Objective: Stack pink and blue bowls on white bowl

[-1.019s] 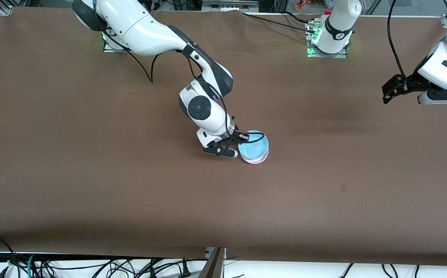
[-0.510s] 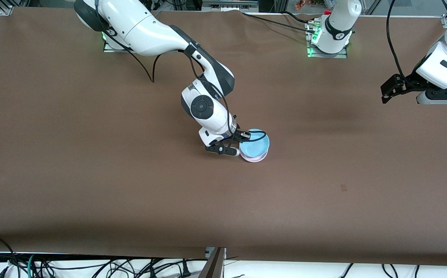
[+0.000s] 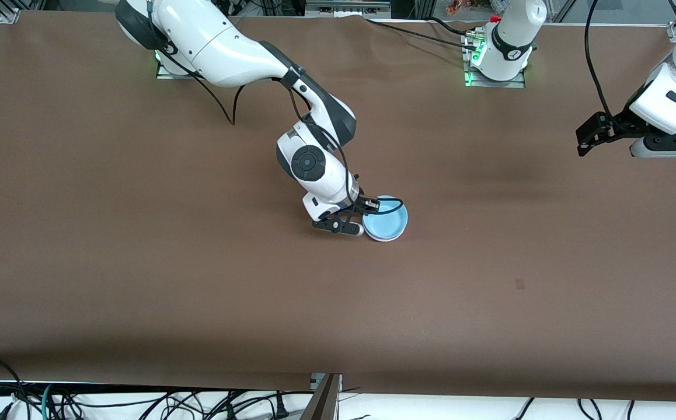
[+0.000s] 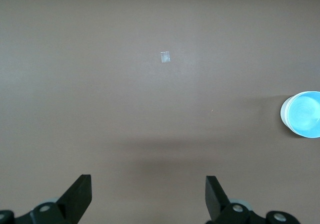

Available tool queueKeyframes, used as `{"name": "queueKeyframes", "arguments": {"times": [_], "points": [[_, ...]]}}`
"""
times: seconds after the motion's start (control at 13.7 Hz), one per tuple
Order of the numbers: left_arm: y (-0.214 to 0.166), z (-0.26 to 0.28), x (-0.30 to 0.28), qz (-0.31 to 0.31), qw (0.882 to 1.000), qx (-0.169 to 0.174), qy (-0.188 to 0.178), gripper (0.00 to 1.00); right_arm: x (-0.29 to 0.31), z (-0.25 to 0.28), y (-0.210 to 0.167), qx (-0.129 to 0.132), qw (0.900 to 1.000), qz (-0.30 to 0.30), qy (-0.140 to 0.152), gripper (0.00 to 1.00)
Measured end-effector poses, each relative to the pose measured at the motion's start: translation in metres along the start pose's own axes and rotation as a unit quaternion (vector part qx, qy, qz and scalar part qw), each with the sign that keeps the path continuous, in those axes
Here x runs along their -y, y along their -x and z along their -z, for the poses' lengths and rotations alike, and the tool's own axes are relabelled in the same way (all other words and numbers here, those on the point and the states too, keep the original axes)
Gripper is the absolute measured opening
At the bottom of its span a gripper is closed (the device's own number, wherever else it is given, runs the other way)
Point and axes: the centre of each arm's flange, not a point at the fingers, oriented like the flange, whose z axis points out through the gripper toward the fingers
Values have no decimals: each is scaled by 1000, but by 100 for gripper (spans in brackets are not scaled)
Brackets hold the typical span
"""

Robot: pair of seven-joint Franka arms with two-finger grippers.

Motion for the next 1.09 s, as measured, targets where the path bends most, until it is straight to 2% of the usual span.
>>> {"name": "queueKeyframes", "arguments": {"times": [0.36,0.51,0.58,0.87,1.09], "points": [[0,0,0,0,1000,0,0,100,1,10,-9,-8,1000,4,5,73],[0,0,0,0,1000,0,0,100,1,28,-20,-4,1000,9,24,94],[0,0,0,0,1000,0,0,100,0,42,-29,-2,999,22,37,100],[0,0,0,0,1000,0,0,100,-14,129,-67,-14,994,89,64,100],[0,0,0,0,1000,0,0,100,-59,195,-105,9,985,147,88,100]]}}
